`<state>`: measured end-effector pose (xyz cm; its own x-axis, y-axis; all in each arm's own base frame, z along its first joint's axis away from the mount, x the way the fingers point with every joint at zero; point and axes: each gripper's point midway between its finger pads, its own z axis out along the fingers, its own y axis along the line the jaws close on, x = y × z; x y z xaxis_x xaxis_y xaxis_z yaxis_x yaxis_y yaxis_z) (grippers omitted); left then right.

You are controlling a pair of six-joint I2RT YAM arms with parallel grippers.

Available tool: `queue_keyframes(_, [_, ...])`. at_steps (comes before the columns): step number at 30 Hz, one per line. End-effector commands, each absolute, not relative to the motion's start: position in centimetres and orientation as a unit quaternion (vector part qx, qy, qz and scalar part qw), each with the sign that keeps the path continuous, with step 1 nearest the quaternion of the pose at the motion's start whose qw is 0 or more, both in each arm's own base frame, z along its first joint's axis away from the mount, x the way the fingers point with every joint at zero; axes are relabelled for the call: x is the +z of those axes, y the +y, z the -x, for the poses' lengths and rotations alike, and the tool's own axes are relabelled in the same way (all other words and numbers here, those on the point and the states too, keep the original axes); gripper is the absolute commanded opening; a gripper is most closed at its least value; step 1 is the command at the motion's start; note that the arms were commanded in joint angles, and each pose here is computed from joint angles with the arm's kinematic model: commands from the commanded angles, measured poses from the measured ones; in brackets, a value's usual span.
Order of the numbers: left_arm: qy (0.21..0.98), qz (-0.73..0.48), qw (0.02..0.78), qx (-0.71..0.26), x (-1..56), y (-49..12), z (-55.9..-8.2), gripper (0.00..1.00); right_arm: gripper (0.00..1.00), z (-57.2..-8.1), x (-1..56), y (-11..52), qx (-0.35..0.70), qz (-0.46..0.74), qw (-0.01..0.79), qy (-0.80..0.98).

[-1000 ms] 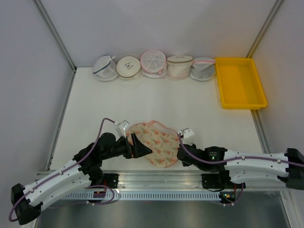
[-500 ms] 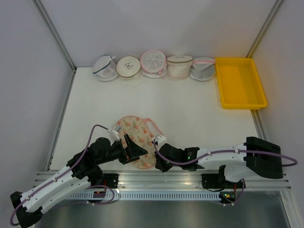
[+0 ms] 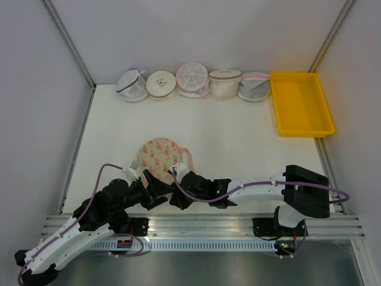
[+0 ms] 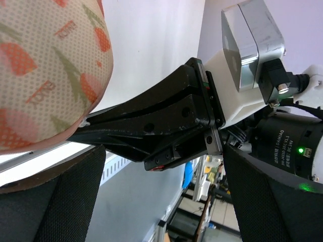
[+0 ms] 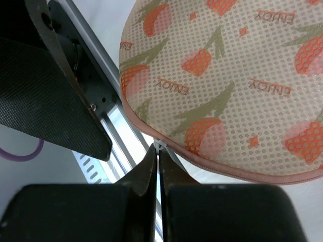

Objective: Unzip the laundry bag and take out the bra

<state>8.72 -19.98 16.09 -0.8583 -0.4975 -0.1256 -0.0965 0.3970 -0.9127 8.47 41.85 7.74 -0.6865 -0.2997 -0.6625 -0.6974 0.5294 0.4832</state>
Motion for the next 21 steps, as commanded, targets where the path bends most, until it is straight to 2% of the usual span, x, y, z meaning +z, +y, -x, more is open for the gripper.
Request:
queue_keyframes(1, [0.823, 0.249, 0.206, -0.468, 14.2, -17.5, -9.4, 1.00, 0.00, -10.3, 12.0, 43.3, 0.419, 0.287, 0.314, 0.803])
queue_keyframes(6, [0.833, 0.250, 0.184, -0.459, 13.8, -17.9, -9.0, 1.00, 0.00, -11.2, 12.0, 42.1, 0.403, 0.280, 0.325, 0.808])
queue_keyframes(10, [0.863, 0.228, 0.130, -0.431, 12.7, -18.8, -7.5, 1.00, 0.00, -12.7, 13.1, 41.5, 0.399, 0.271, 0.342, 0.806])
queue_keyframes(14, [0.867, 0.243, 0.124, -0.417, 12.0, -18.6, -7.6, 1.00, 0.01, -14.0, 14.3, 41.3, 0.393, 0.273, 0.358, 0.802])
queue_keyframes(18, [0.837, 0.281, 0.157, -0.443, 13.4, -18.0, -8.8, 1.00, 0.01, -14.4, 15.0, 41.3, 0.392, 0.274, 0.364, 0.799])
queue_keyframes(21, [0.804, 0.322, 0.213, -0.453, 14.6, -16.7, -10.9, 1.00, 0.00, -14.0, 14.5, 41.0, 0.396, 0.275, 0.355, 0.801])
